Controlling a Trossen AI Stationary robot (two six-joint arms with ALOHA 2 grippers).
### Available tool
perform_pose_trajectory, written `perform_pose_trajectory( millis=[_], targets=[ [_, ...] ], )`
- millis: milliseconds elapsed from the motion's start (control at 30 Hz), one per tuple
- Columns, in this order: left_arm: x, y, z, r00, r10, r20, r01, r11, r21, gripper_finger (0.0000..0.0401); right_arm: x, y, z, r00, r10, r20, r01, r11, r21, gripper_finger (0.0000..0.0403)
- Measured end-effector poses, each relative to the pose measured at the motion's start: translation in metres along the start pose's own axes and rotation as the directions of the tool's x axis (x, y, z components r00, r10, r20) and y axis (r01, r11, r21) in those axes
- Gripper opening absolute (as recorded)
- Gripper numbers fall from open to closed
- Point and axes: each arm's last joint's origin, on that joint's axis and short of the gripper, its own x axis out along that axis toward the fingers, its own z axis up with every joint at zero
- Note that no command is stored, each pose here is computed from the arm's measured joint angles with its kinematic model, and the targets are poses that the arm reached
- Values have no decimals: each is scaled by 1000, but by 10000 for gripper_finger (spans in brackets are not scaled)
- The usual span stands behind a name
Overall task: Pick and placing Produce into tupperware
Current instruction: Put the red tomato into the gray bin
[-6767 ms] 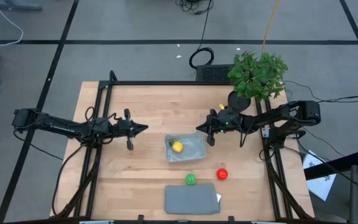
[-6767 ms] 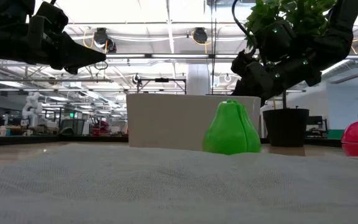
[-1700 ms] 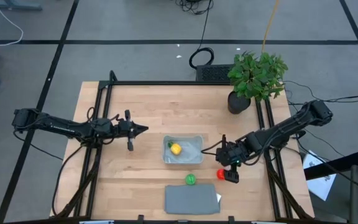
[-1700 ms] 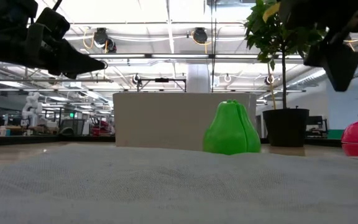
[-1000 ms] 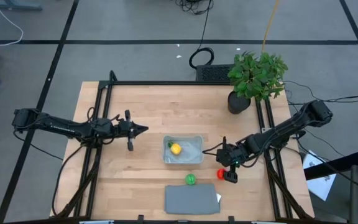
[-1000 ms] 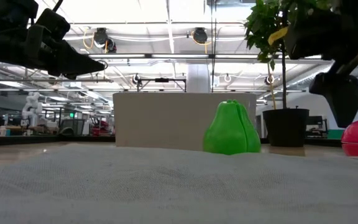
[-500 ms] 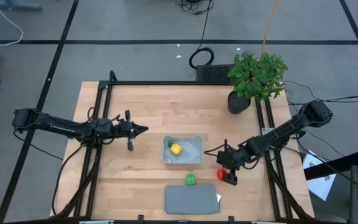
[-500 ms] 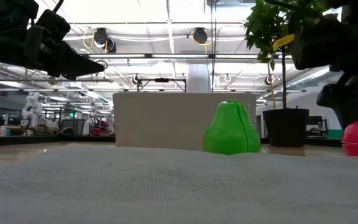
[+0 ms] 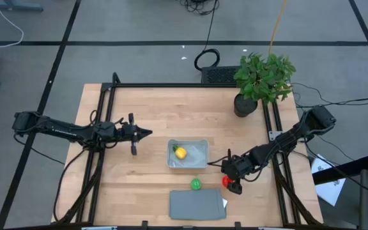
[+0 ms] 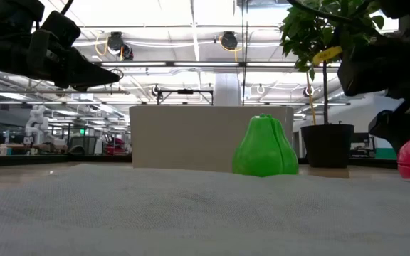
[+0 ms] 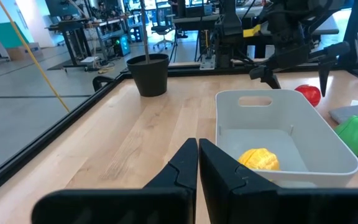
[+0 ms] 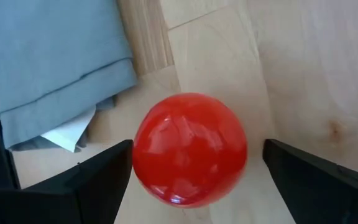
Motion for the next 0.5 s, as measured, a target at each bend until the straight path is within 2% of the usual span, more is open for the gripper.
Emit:
perform_pose_trajectory(
  millis=[500],
  targets=[
    [0,0,0,1000,0,0,0,1000,-3,19,2,-1,-3,999,-52,14,53,998,-37,355]
  ],
)
